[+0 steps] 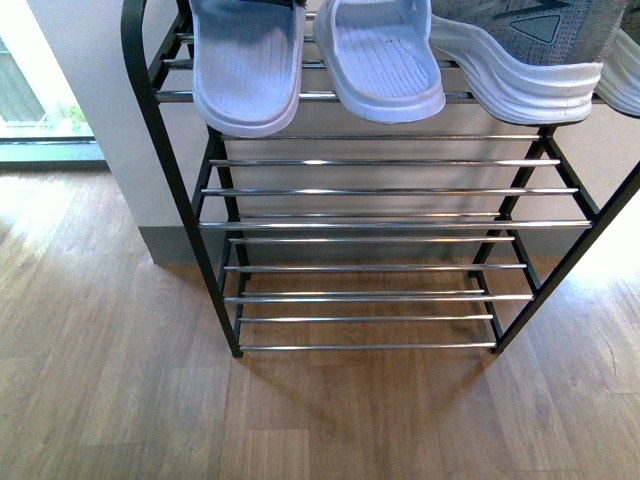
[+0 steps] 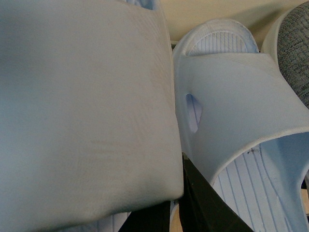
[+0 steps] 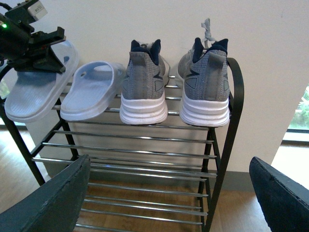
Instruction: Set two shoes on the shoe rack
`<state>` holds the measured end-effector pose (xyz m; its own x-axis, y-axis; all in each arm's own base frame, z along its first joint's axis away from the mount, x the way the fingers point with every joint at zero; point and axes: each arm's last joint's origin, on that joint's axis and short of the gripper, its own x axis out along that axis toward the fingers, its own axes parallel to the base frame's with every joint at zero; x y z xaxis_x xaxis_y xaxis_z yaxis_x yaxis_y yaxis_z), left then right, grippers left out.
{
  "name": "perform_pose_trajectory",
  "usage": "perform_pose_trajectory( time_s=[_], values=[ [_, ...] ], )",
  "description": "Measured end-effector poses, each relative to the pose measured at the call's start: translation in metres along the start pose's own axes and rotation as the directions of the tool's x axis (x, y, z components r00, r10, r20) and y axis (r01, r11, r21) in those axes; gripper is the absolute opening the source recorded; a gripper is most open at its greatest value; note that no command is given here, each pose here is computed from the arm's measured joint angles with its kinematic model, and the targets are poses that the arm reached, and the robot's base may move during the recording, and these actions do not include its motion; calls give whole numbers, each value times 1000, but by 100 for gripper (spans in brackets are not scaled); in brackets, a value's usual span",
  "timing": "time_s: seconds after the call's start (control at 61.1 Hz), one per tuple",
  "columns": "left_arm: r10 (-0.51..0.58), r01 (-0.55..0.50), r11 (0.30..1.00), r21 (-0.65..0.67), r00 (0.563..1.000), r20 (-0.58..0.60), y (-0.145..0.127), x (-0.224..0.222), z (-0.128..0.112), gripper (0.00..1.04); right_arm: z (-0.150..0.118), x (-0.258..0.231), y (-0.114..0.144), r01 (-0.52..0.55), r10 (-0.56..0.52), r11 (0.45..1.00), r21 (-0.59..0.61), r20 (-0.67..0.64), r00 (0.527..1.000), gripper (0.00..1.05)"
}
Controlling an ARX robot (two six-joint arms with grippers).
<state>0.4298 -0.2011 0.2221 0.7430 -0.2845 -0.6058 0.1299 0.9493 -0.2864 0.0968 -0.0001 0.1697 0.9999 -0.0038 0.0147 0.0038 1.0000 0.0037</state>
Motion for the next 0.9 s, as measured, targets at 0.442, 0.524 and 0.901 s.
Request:
perform_pose_trajectory(
  time_s=[0.442,0.524,0.901],
  values=[
    [32,-32,999,-7,999,20,-6,2,8,44,0,0,0,0,0,1000,0,0,1000,95],
    [31,-31,999,-13,999,38,-9,1,9,60,0,0,0,0,0,1000,0,0,1000,95],
    [126,-123,992,-28,950,284,-16,-74,9,95,0,0,0,0,0,1000,0,0,1000,95]
  ],
)
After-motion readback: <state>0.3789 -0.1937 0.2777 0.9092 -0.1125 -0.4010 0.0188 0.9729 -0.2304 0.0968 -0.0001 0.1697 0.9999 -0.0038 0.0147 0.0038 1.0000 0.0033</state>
